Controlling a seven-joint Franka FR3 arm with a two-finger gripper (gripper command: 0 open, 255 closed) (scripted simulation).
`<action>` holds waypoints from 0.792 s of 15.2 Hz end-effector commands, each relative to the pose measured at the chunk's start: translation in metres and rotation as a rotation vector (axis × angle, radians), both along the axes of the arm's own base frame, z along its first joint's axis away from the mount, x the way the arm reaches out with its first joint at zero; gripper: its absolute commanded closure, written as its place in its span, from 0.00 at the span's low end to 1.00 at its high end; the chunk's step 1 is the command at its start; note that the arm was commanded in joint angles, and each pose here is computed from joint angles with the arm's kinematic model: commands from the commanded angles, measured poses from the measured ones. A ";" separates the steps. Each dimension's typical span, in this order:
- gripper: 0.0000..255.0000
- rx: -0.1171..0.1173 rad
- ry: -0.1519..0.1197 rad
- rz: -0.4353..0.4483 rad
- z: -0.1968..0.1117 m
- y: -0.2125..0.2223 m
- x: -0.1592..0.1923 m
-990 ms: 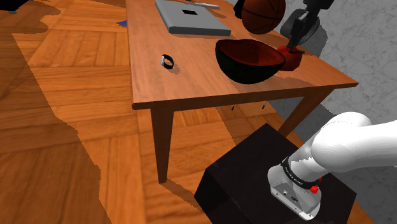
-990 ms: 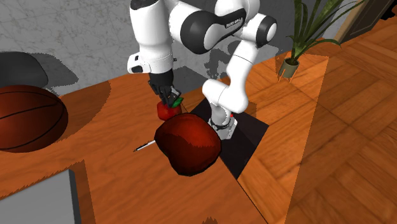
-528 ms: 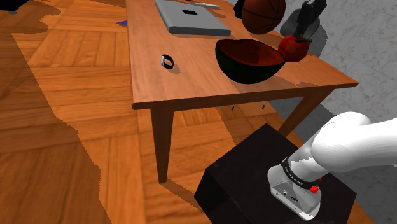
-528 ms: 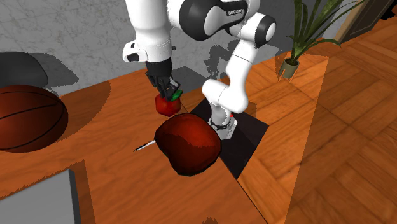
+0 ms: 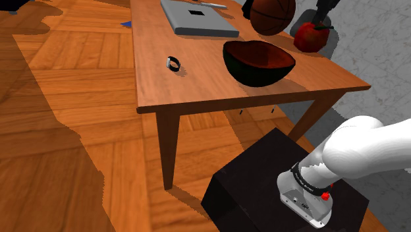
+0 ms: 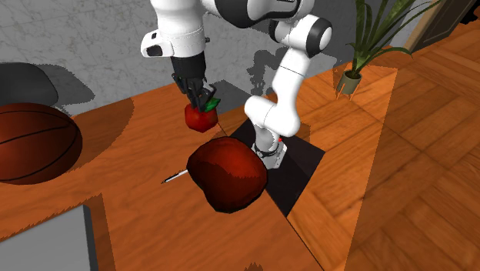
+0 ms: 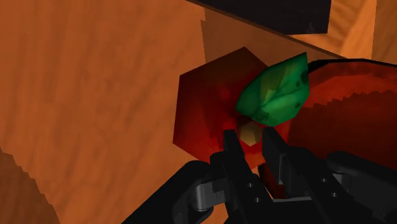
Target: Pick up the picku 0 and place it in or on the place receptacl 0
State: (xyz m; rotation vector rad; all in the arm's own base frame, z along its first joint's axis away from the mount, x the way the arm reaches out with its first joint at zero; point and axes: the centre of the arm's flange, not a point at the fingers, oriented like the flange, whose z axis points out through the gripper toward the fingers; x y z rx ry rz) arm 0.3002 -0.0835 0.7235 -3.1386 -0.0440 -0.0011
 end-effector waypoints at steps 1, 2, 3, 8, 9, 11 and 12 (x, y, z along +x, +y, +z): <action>1.00 0.000 0.000 0.000 0.011 -0.001 -0.001; 1.00 0.000 0.000 0.000 0.016 -0.001 -0.001; 1.00 0.000 0.000 0.000 0.021 -0.001 -0.001; 1.00 0.000 0.000 0.000 0.048 -0.001 -0.001; 1.00 0.000 0.000 0.000 0.053 -0.001 -0.001; 1.00 0.000 0.000 0.000 0.057 0.011 0.004; 1.00 0.000 0.000 0.000 0.061 0.023 0.009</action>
